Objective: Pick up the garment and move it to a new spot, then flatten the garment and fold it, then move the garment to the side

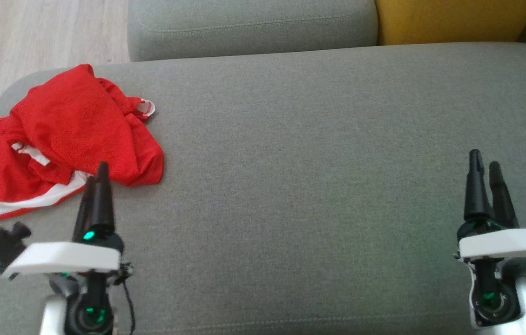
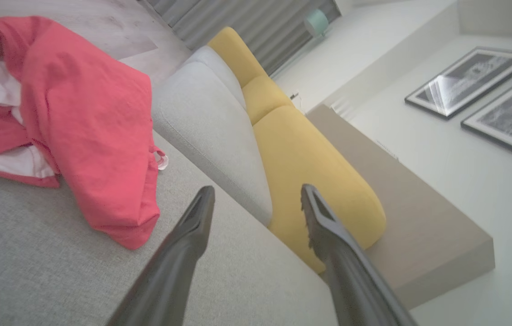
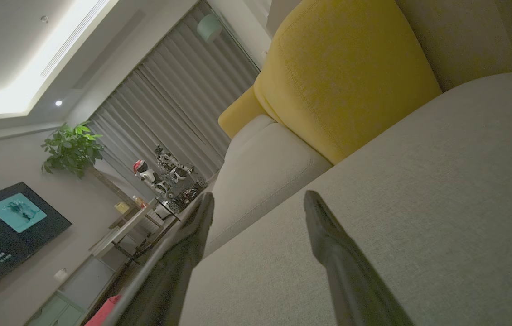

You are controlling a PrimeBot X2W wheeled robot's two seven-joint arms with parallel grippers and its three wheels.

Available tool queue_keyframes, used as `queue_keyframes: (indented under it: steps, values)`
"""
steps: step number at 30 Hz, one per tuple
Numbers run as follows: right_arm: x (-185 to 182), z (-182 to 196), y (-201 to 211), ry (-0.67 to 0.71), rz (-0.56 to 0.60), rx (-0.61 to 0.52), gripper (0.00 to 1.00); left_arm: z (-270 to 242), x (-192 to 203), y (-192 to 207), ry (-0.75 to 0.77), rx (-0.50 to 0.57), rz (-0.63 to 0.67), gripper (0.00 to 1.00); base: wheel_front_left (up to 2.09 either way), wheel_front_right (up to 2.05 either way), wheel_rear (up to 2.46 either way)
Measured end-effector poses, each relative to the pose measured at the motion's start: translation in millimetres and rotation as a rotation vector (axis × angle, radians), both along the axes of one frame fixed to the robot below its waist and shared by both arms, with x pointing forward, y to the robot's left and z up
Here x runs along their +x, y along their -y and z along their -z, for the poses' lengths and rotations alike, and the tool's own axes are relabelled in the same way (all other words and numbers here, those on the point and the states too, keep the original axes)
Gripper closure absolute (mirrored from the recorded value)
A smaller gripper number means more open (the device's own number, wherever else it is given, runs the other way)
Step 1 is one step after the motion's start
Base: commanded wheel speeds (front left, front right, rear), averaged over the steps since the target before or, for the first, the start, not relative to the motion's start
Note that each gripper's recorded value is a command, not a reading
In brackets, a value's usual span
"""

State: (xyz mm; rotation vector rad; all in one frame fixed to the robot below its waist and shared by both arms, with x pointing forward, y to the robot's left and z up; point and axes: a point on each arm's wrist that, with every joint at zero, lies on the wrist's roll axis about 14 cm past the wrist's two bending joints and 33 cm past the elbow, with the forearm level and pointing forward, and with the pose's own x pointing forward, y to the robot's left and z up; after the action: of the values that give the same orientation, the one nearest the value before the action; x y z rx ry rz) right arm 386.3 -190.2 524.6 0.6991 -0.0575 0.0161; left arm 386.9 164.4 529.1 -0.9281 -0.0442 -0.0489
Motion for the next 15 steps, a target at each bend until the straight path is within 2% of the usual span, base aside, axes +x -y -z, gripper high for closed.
queue_keyframes:
  steps: [5,9,15]
  values:
    - [1,0,-10,0.003,-0.025,-0.107,0.00,0,0,21,0.011,0.161,0.055,0.00,0.00,0.00,0.00]
    - [2,-1,-10,0.010,-0.024,-0.160,0.00,2,1,30,0.007,0.235,0.073,0.00,0.00,0.00,0.00]
    - [4,-8,-10,0.036,-0.019,-0.268,0.00,4,3,43,0.009,0.400,0.103,0.00,0.00,0.00,0.00]
